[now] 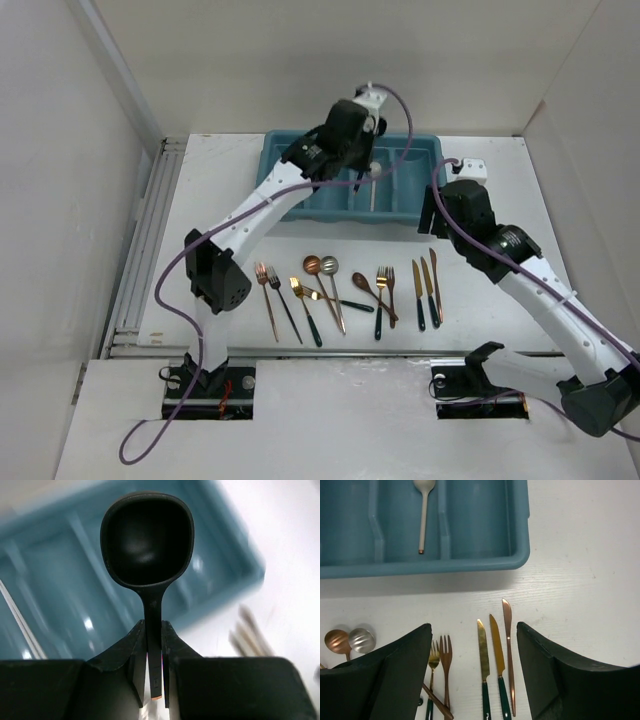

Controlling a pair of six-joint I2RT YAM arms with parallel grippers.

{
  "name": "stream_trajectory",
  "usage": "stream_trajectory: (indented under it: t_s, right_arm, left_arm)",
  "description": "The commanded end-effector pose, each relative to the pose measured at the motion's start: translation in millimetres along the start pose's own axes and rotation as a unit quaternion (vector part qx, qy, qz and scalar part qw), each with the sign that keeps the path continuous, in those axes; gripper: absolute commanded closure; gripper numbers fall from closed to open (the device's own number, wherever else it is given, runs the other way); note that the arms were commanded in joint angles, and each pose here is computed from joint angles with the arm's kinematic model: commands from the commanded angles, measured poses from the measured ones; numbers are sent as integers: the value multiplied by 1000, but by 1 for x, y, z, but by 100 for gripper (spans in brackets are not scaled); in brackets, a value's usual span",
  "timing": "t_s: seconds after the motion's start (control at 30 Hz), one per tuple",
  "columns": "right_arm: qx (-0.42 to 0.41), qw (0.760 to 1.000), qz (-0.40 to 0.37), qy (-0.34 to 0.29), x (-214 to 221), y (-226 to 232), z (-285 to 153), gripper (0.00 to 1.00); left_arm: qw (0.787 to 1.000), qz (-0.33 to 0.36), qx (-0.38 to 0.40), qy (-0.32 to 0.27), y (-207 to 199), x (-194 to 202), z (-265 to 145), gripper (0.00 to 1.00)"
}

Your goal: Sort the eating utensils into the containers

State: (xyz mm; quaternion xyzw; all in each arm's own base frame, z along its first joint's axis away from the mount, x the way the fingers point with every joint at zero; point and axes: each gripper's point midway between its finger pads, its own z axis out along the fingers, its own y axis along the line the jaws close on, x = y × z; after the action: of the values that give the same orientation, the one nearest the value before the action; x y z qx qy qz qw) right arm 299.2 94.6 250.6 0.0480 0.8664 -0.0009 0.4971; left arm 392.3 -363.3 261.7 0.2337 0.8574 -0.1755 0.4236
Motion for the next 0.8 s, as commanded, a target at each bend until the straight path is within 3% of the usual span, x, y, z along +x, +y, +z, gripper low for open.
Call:
stream_trajectory:
  t_s: [0.0,0.13,0.33,0.5,0.53,0.67,0.77]
  right_arm:
    - [-38,998,30,-33,-18,9,-4,26]
    - [-47,999,9,-10,-5,12,0,23]
    - [-34,999,-19,25,17,7,7,22]
    - [-111,986,-108,58,43,26,7,4]
    - [-112,983,-124,70,52,24,7,3]
    - [-164,963,-179,118,93,45,1,8]
    - [-218,944,-205,137,121,74,-4,23]
  left_arm:
    - [995,-52,-27,-76,24,-50,41,100]
    - [990,-72,-17,-124,30,-74,63,98]
    - [985,-94,-27,-143,44,-66,111,85]
    - [986,-83,-24,-142,44,-62,121,45]
    - [986,-84,-33,-137,47,-59,121,41]
    - [982,-118,-48,-141,66,-71,98,36]
    - [977,-144,-60,-146,84,-84,67,36]
